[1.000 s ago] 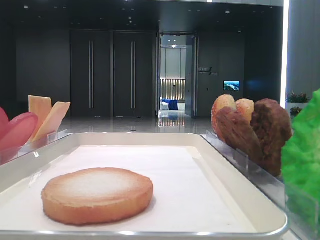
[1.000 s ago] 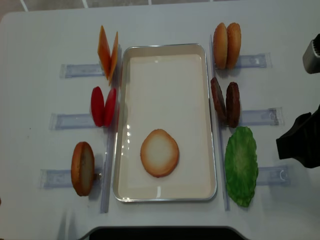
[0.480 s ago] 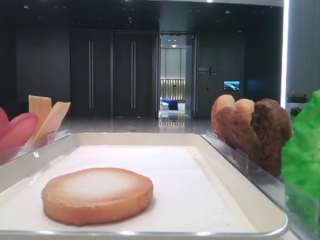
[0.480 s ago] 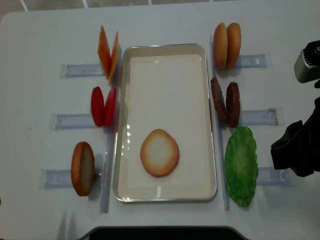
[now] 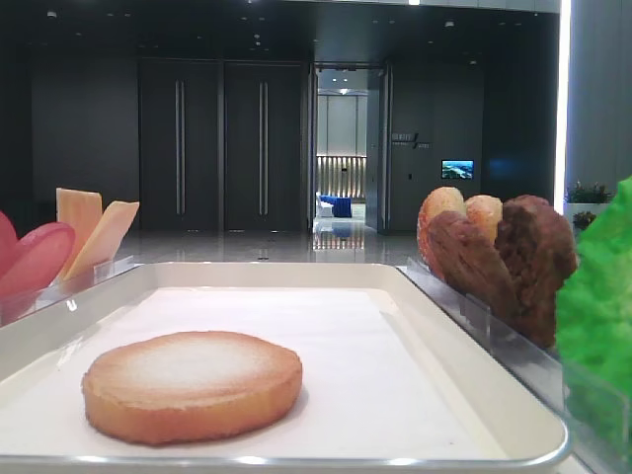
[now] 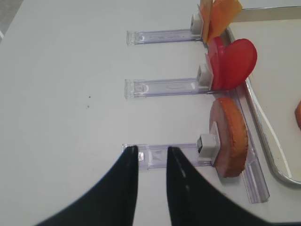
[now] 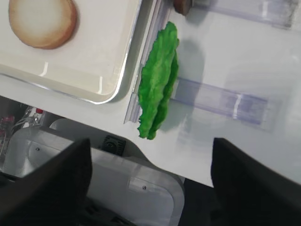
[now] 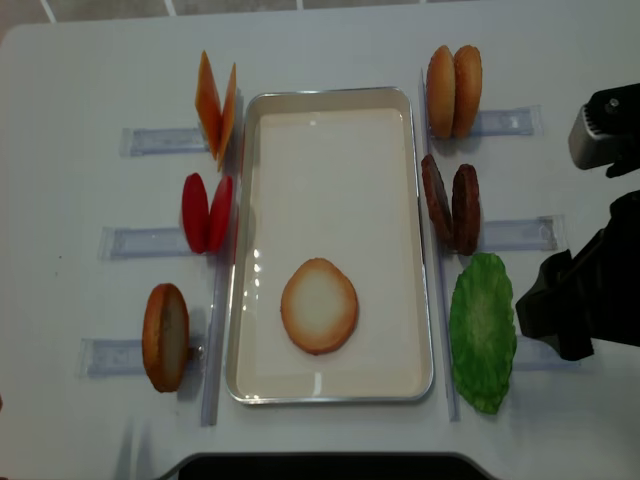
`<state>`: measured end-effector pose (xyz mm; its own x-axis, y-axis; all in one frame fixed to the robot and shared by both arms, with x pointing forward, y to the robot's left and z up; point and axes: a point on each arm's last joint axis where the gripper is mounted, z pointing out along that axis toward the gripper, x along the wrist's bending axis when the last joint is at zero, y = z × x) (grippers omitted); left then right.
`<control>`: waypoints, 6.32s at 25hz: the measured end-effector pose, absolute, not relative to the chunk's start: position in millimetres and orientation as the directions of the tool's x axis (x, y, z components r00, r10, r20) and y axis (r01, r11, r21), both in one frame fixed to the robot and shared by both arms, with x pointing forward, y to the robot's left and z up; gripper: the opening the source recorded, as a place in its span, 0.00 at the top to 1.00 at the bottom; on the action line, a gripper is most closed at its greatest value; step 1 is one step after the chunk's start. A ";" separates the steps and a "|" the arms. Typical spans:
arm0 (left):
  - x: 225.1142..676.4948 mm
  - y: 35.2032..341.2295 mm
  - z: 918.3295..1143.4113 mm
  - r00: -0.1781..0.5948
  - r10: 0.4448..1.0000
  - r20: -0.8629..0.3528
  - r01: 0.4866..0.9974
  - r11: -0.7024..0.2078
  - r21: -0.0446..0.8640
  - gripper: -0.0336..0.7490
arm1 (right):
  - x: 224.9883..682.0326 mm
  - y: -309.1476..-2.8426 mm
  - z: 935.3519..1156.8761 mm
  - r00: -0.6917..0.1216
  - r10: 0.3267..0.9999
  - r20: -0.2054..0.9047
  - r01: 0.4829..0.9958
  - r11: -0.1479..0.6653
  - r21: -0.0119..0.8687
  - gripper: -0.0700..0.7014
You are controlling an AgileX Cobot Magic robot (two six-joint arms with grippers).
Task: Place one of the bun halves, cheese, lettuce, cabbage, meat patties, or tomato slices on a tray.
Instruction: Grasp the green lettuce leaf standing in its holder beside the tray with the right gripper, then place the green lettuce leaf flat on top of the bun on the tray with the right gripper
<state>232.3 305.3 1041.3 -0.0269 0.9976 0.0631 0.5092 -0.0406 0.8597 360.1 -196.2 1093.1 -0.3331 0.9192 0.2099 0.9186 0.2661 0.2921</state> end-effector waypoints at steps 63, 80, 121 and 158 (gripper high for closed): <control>232.3 305.3 1041.3 -0.027 0.998 0.063 0.509 -0.041 0.860 0.75 | 407.2 -159.7 1018.0 -0.219 0.958 0.186 0.973 0.199 0.118 0.45; 232.3 305.3 1041.3 -0.027 0.998 0.063 0.509 -0.041 0.860 0.75 | 407.8 -160.8 1017.8 -0.227 0.959 0.172 0.970 0.207 0.124 0.88; 232.3 305.3 1041.3 -0.027 0.998 0.063 0.509 -0.041 0.860 0.75 | 371.7 -122.0 1086.0 -0.313 0.912 0.265 0.945 0.272 0.181 0.88; 232.3 305.3 1041.3 -0.027 0.998 0.063 0.509 -0.041 0.860 0.75 | 396.0 -50.6 1069.3 -0.409 0.706 0.578 0.904 0.229 0.361 0.88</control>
<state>232.3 305.3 1041.3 -0.0269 0.9976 0.0631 0.5092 -0.0406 0.8597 396.0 -50.6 1069.3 -0.4094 0.7061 0.5778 0.9041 0.2289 0.3609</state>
